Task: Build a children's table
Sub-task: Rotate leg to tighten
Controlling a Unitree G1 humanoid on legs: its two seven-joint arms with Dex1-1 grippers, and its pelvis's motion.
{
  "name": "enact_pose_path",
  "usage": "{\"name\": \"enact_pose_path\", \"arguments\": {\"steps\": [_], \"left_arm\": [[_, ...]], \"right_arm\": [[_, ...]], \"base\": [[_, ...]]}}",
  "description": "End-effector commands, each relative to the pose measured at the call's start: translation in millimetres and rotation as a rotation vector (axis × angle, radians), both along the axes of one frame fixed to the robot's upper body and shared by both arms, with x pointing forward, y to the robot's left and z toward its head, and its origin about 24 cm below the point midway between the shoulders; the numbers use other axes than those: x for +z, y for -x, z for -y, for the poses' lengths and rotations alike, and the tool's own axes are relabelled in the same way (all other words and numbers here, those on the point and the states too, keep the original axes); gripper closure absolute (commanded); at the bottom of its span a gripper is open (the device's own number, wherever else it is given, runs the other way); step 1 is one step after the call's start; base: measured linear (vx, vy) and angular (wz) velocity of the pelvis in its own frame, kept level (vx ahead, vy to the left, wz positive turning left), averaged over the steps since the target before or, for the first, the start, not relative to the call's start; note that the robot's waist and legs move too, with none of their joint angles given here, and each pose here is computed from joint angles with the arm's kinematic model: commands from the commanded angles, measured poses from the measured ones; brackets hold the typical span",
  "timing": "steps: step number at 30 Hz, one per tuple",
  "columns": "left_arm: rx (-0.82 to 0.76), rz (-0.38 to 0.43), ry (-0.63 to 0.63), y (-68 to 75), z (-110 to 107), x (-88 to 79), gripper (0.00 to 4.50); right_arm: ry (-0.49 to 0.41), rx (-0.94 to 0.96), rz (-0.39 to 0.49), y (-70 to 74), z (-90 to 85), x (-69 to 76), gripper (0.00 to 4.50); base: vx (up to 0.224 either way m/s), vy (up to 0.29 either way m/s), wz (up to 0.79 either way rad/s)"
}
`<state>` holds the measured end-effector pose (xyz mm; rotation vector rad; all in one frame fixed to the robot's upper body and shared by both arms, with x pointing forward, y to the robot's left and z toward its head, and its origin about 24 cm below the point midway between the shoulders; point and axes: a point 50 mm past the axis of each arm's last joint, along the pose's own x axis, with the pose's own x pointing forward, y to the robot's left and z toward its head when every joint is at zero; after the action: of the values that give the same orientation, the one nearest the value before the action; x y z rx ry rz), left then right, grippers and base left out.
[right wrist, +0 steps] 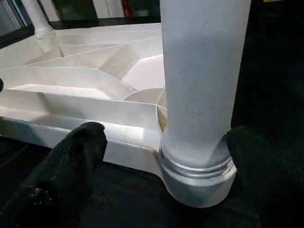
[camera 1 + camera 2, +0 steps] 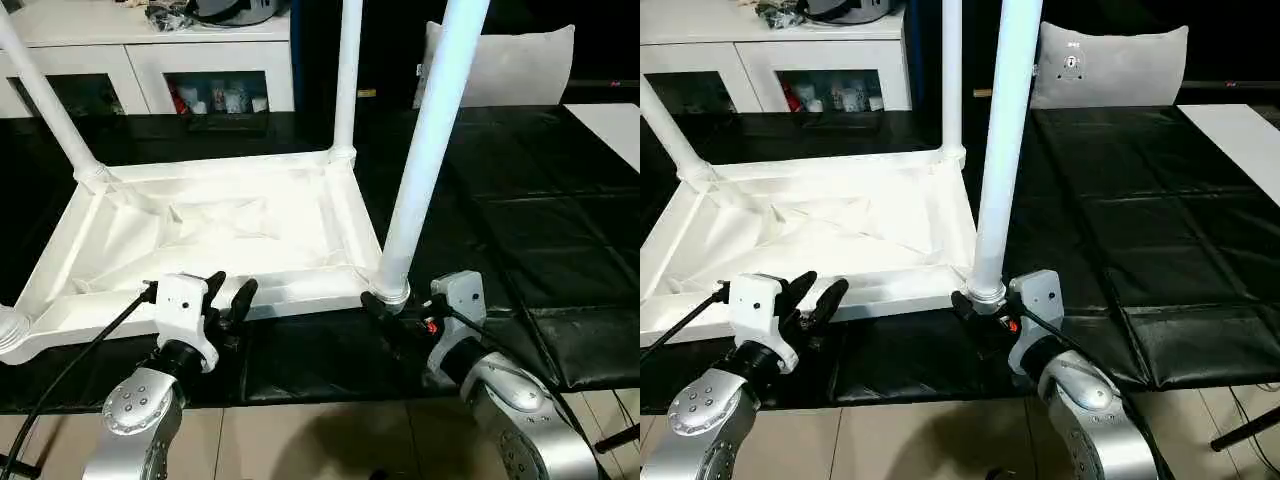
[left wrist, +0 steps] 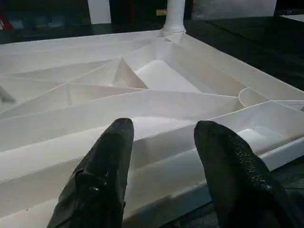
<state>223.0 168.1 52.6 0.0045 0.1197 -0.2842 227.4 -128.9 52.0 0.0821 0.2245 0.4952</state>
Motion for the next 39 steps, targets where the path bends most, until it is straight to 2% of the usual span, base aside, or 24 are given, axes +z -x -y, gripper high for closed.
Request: {"name": "enact_pose_path", "arguments": {"steps": [1,39], "left_arm": [[-0.008,-0.001,-0.001,-1.7,0.1,-0.2,1.8],[-0.008,-0.001,-0.001,-1.7,0.1,-0.2,1.8]], "right_arm": [[-0.006,0.002,-0.016,-0.8,-0.1,-2.0,0.0],[-0.006,0.002,-0.016,-0.8,-0.1,-2.0,0.0]], "base": [[0.0,0.0,0.0],[0.0,0.0,0.0]]}}
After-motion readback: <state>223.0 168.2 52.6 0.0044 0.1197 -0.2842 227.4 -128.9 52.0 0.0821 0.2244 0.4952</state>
